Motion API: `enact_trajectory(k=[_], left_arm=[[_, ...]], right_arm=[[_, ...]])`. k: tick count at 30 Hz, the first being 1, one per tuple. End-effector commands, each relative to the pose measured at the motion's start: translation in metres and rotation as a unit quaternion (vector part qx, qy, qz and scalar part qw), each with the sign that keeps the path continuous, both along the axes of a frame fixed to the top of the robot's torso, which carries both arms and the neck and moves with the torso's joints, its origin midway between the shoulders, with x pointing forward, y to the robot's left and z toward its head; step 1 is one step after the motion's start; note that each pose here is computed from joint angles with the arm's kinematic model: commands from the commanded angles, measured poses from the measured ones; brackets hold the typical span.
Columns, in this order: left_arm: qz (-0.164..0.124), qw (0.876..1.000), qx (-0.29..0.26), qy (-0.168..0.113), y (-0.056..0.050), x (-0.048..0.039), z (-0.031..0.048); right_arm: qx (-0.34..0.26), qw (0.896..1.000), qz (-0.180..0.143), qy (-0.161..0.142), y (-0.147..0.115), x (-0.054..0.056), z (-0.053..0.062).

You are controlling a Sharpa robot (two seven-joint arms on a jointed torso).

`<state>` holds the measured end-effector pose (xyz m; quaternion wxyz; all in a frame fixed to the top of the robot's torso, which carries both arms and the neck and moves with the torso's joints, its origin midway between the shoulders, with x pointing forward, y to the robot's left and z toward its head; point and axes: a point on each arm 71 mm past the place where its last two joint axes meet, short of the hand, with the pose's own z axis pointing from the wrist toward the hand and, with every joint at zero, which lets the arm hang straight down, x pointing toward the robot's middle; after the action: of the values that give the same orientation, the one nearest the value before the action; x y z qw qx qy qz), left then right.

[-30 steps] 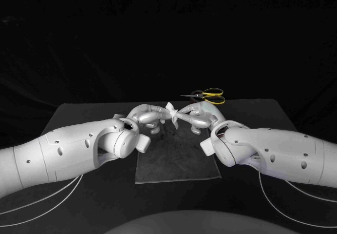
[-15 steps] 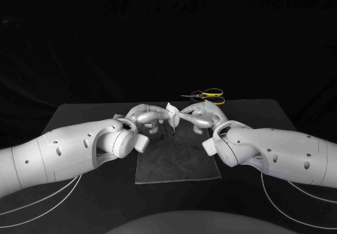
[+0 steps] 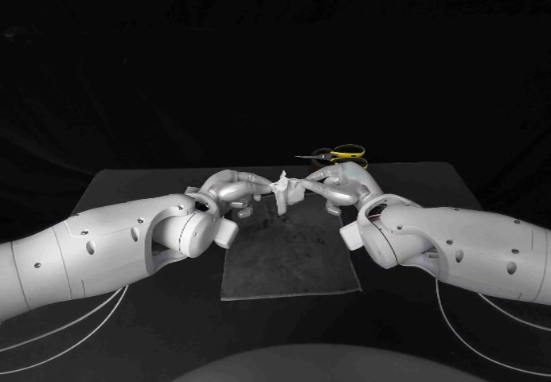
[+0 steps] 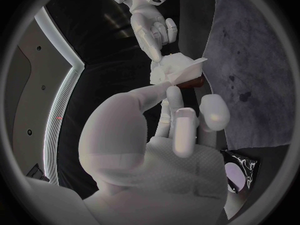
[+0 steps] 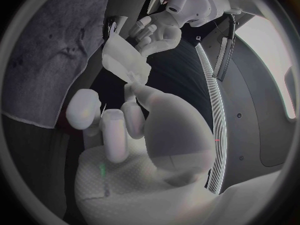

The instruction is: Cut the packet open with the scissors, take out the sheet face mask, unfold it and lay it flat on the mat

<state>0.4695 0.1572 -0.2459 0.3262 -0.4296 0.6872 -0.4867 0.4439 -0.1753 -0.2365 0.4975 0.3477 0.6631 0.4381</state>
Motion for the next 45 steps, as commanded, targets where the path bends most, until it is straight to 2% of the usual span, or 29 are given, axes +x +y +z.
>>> enact_trajectory(k=[1, 18, 30, 37, 41, 45], left_arm=[[-0.013, 1.000, 0.000, -0.005, -0.001, 0.0001, 0.0011], [-0.015, 1.000, 0.002, 0.004, 0.003, 0.0014, -0.0008], [-0.010, 1.000, 0.009, 0.011, 0.011, 0.0065, -0.0041], [-0.005, 1.000, 0.016, 0.007, 0.017, 0.0111, -0.0056], [-0.025, 0.999, 0.020, 0.008, 0.013, 0.0101, -0.0059], [-0.062, 0.997, 0.031, 0.022, 0.006, 0.0062, -0.0080]], right_arm=[[0.000, 1.000, 0.005, -0.008, -0.002, 0.001, 0.003], [-0.011, 1.000, 0.022, -0.004, -0.007, 0.004, 0.007], [-0.046, 0.996, 0.076, 0.012, -0.009, 0.005, 0.016], [-0.058, 0.993, 0.100, 0.013, -0.007, 0.006, 0.026], [-0.066, 0.992, 0.111, 0.011, -0.003, 0.007, 0.032], [-0.074, 0.990, 0.118, 0.009, 0.001, 0.009, 0.038]])
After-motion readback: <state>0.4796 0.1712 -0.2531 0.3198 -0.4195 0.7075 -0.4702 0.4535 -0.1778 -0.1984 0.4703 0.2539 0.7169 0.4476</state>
